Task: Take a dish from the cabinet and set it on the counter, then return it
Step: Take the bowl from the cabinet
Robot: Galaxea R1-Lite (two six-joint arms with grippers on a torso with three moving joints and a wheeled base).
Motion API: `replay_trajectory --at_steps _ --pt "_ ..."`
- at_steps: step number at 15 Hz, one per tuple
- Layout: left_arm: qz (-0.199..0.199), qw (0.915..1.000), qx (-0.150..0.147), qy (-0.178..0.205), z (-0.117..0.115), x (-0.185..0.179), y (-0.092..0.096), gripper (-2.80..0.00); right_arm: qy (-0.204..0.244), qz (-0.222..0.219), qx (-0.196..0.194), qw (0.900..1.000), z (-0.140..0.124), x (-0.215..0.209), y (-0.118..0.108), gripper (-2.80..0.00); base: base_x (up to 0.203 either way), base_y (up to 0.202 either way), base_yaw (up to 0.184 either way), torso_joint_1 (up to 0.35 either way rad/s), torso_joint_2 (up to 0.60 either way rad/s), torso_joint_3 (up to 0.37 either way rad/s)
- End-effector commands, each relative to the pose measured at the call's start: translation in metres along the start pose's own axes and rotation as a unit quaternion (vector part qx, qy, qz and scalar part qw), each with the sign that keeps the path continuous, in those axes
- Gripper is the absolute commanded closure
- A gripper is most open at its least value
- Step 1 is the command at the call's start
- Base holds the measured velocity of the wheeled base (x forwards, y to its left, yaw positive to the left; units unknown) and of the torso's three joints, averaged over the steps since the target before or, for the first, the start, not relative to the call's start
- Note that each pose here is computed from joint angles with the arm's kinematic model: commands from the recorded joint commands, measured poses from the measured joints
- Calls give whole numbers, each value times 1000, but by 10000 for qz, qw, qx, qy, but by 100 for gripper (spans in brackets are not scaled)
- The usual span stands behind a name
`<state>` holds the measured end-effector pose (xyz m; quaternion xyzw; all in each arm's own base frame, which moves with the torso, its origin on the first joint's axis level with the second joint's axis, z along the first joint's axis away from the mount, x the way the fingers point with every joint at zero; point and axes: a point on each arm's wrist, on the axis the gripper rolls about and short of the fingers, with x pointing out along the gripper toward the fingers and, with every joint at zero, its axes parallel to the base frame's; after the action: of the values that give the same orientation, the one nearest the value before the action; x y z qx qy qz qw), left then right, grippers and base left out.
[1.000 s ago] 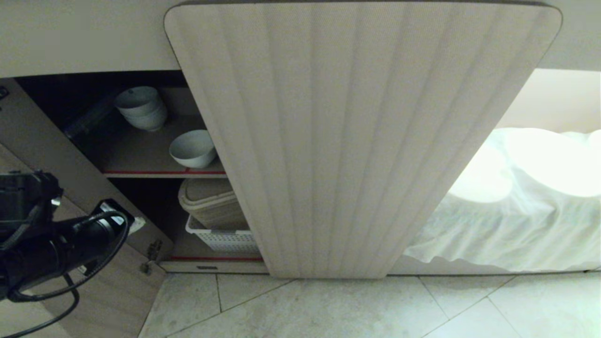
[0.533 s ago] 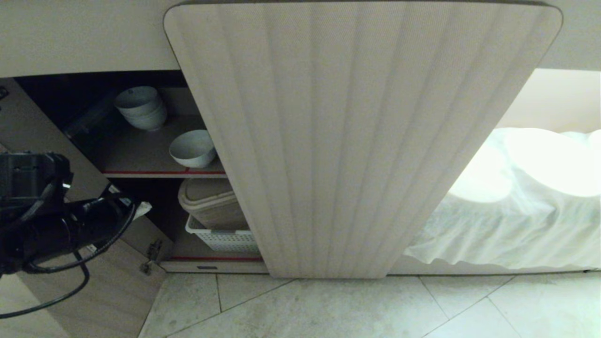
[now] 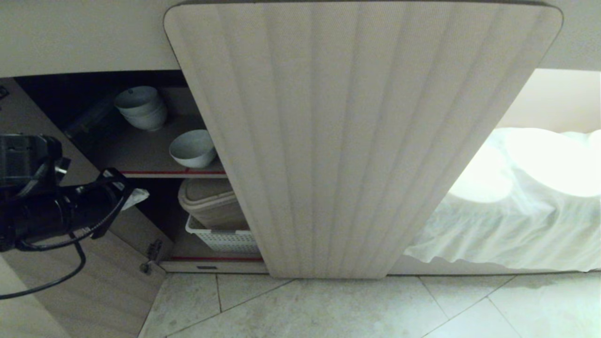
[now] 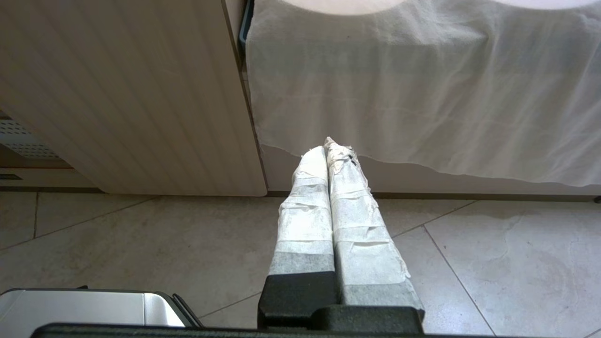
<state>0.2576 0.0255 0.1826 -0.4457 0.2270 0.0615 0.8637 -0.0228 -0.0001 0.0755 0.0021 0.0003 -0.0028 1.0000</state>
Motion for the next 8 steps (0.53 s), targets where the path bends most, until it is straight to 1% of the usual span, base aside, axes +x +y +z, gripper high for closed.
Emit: replay_trajectory --at_steps 1,8 --pt "-23 10000 -21 -15 1 -1 -1 -280 -3 2 2 10000 0 0 0 0 0 0 0 0 0 0" --pt "-92 10000 7 -36 1 -4 -4 -280 -3 3 2 10000 0 0 0 0 0 0 0 0 0 0"
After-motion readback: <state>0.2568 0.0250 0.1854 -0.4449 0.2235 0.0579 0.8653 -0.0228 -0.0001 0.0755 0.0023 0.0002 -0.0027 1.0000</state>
